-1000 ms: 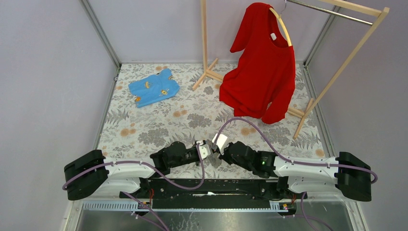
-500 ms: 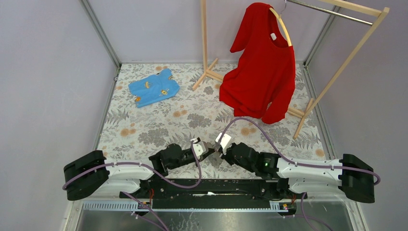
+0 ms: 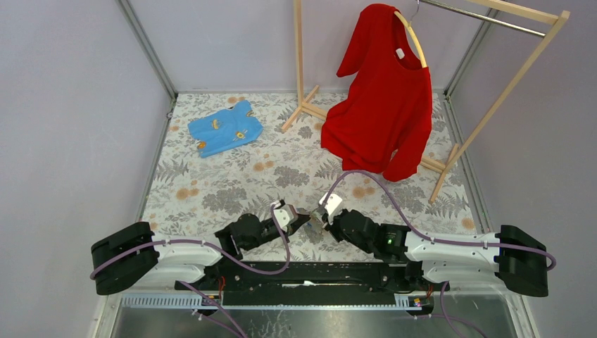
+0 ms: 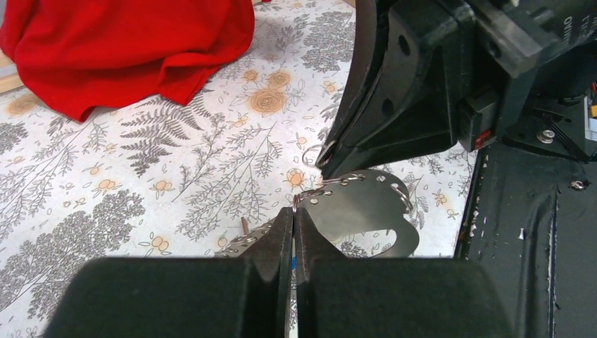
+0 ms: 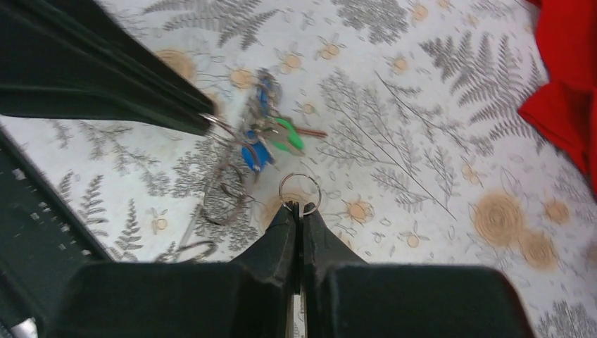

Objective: Remove the keys from the keyring

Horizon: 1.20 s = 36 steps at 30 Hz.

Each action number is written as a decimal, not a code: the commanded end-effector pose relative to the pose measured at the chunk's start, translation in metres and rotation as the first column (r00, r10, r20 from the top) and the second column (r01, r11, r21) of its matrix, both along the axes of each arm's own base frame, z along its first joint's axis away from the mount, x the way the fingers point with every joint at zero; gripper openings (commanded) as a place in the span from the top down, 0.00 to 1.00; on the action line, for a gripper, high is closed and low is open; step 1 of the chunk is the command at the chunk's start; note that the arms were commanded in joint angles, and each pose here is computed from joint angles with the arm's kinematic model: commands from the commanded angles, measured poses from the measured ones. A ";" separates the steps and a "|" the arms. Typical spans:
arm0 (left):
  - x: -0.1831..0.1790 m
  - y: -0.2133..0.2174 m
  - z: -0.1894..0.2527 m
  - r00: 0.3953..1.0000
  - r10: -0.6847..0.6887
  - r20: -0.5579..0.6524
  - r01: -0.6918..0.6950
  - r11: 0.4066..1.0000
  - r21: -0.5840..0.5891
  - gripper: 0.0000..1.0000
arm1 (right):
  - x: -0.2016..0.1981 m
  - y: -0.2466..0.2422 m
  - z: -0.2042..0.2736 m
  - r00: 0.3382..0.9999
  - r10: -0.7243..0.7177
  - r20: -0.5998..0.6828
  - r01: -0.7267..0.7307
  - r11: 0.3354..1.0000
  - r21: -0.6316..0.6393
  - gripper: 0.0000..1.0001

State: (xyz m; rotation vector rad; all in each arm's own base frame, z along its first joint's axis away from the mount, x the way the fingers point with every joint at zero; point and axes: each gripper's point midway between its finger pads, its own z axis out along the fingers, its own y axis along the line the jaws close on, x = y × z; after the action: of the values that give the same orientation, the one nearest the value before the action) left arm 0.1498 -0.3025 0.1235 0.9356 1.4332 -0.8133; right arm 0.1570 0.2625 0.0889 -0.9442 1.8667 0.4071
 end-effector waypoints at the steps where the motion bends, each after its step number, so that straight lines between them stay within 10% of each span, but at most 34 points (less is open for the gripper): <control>1: 0.009 0.004 0.020 0.998 0.060 0.010 -0.059 0.995 -0.081 1.00 | 0.023 -0.025 0.009 0.966 -0.258 0.011 0.258 0.966 0.017 1.00; 6: 0.012 0.006 0.017 0.997 0.083 0.000 -0.083 0.994 -0.068 1.00 | 0.042 -0.061 0.000 0.861 -0.498 -0.098 0.501 0.865 0.001 0.99; 17: 0.014 -0.002 0.014 0.997 0.071 -0.009 -0.072 0.996 -0.049 1.00 | 0.042 -0.057 0.021 0.834 -0.489 -0.256 0.514 0.857 0.040 0.30; 26: 0.011 -0.010 0.006 0.999 0.040 -0.019 -0.041 0.998 -0.043 1.00 | 0.015 -0.014 0.085 0.942 -0.162 -0.293 0.242 0.935 0.261 0.26; 36: 0.012 -0.012 0.007 0.998 0.046 -0.043 -0.048 0.997 -0.066 1.00 | 0.000 0.023 0.053 0.919 -0.009 -0.394 0.083 0.982 0.171 0.36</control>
State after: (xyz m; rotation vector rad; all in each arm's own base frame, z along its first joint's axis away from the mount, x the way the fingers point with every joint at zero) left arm 0.1606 -0.3090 0.1214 0.8597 1.4619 -0.8132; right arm 0.1603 0.2669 0.1340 -0.6519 2.1824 0.6955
